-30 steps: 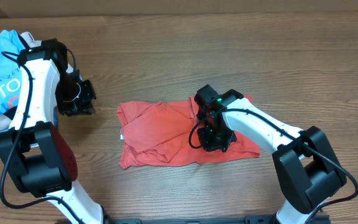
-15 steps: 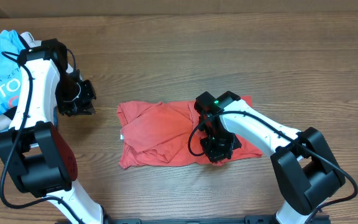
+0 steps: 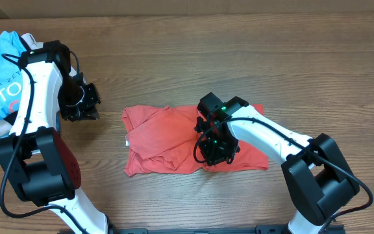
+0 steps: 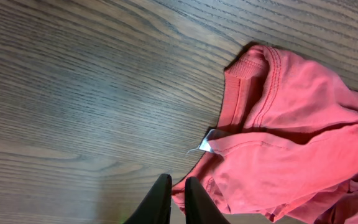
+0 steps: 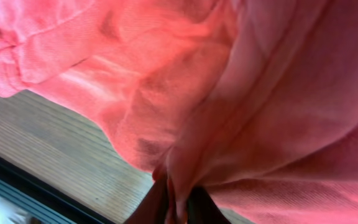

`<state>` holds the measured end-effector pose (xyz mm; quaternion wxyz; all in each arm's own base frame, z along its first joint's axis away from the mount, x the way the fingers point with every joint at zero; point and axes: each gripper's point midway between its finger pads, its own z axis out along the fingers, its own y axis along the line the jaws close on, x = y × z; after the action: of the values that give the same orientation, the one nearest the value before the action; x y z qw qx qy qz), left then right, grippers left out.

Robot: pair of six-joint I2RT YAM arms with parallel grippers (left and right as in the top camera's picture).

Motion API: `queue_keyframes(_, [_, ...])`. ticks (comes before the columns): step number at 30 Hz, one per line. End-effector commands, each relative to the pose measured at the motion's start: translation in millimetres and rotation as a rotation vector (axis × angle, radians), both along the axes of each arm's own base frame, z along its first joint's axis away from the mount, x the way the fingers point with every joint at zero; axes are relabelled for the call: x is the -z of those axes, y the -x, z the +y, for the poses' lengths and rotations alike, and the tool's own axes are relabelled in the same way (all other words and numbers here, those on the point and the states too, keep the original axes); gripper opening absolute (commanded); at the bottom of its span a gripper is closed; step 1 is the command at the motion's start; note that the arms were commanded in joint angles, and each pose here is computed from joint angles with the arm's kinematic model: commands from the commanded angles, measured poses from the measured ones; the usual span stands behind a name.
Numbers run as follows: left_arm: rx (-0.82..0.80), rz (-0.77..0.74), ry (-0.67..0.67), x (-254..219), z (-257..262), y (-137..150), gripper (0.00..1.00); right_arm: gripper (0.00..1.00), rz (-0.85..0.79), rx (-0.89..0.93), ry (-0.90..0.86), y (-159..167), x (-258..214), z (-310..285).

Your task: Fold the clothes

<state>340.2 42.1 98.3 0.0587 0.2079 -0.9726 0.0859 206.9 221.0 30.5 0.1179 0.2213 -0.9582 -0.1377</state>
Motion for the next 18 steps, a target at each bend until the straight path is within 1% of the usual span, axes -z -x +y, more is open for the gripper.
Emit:
queue_keyframes(1, [0.029, -0.047, -0.003, -12.5, -2.3, -4.8, 0.13, 0.25, 0.005, -0.009, -0.035, 3.6, -4.7, 6.1])
queue_keyframes(3, [0.029, -0.047, -0.003, -12.5, -2.3, -4.8, 0.13, 0.27, 0.007, -0.009, -0.033, 4.0, -4.8, 5.6])
queue_keyframes(6, [0.029, -0.046, -0.003, -12.5, -2.3, -4.5, 0.13, 0.26, 0.003, -0.012, 0.004, 4.3, -3.3, -1.5])
queue_keyframes(7, [0.029, -0.044, -0.003, -12.5, -2.4, -4.1, 0.13, 0.26, -0.006, -0.013, 0.041, 3.4, -1.9, -8.5])
queue_keyframes(8, [0.029, -0.043, -0.002, -12.6, -2.5, -3.9, 0.13, 0.23, -0.018, -0.006, 0.093, 1.6, -0.1, -18.3])
queue_keyframes(10, [0.029, -0.043, -0.003, -12.6, -2.4, -3.8, 0.13, 0.22, -0.056, 0.076, 0.229, -7.3, 2.8, -42.1])
queue_keyframes(11, [0.029, -0.043, -0.003, -12.6, -2.4, -3.8, 0.13, 0.22, -0.071, 0.11, 0.264, -11.6, 2.7, -49.4])
queue_keyframes(12, [0.029, -0.043, -0.002, -12.6, -2.5, -3.8, 0.15, 0.23, -0.084, 0.126, 0.274, -16.1, 1.8, -54.2])
queue_keyframes(14, [0.029, -0.042, -0.002, -12.6, -2.7, -3.6, 0.16, 0.25, -0.115, 0.155, 0.255, -26.5, -4.5, -56.4])
queue_keyframes(18, [0.03, -0.04, -0.002, -12.6, -2.7, -3.2, 0.18, 0.29, -0.212, 0.185, 0.181, -50.2, -35.7, -53.9])
